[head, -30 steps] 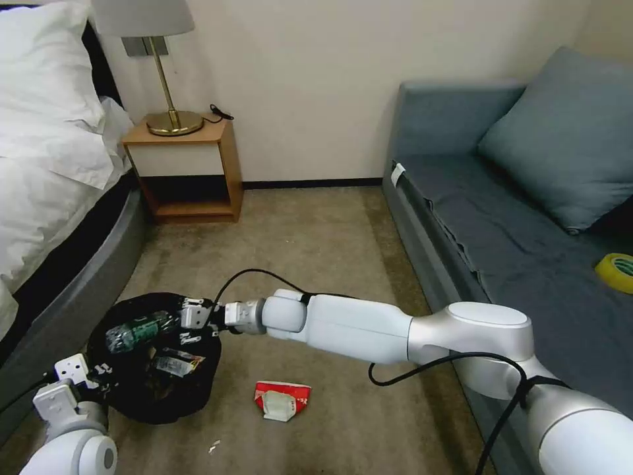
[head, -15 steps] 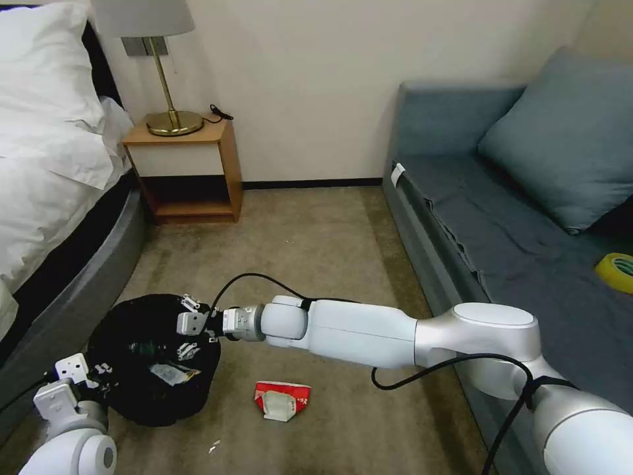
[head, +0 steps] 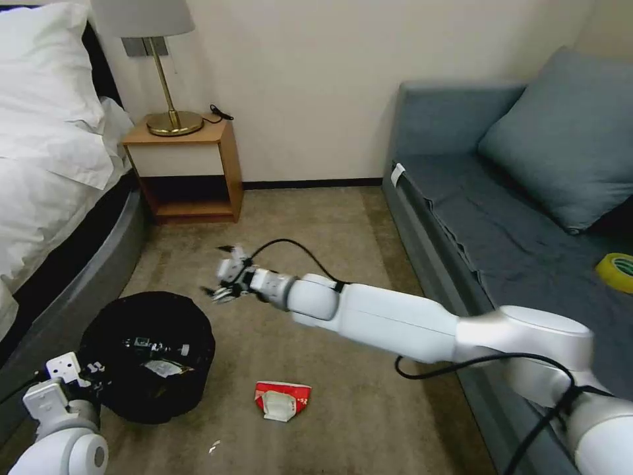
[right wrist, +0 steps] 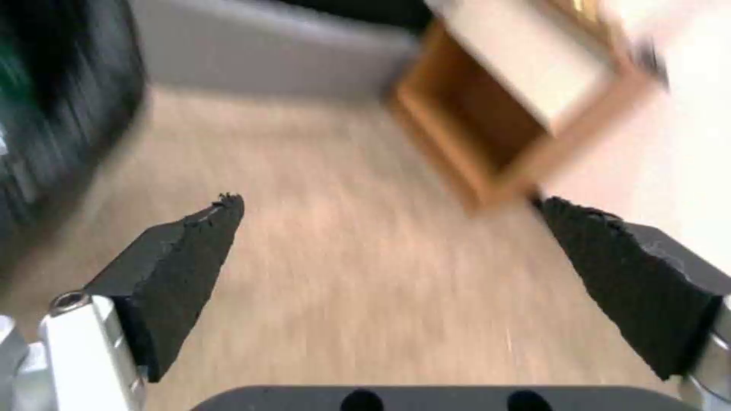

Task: Pick up the trash bin, then pick up the garbage on the floor and place it into the trash bin.

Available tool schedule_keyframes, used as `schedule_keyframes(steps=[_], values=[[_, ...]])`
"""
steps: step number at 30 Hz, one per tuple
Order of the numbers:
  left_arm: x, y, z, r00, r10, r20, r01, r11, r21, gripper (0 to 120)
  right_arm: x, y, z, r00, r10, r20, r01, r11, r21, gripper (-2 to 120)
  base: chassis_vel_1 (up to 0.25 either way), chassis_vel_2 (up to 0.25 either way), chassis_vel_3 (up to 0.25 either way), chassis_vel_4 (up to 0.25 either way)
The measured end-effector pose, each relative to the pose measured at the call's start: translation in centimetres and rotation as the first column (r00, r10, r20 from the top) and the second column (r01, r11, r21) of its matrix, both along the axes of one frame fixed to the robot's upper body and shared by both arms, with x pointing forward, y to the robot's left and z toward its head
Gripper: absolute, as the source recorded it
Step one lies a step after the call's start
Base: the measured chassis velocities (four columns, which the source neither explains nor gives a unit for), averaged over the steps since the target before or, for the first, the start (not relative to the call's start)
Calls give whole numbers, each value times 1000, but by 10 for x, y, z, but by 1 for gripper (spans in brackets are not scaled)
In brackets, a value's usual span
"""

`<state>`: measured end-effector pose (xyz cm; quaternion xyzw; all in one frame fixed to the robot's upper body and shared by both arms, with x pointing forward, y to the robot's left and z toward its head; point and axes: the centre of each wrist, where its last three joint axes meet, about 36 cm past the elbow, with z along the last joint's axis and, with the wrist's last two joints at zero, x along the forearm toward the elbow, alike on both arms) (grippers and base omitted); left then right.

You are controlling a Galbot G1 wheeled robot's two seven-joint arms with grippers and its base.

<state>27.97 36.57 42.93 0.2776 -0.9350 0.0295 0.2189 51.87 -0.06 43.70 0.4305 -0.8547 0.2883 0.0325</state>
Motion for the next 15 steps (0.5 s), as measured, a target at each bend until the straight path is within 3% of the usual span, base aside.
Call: schedule_keyframes(steps=[2, 8, 15], values=[[0, 2, 2, 1000, 2, 1, -2, 1000, -2, 1, -8, -18, -8, 995, -77, -71, 74, 996, -48, 100, 0, 0, 0, 0], [-3, 3, 8, 1000, 0, 7, 0, 1000, 3, 1, -29, -47, -34, 977, -54, -206, 30, 992, -121, 100, 0, 0, 0, 0], [-7, -1, 14, 1000, -5, 18, 5, 1000, 1, 1, -49, -71, -70, 921, 129, -368, -210, 959, -191, 100, 0, 0, 0, 0]])
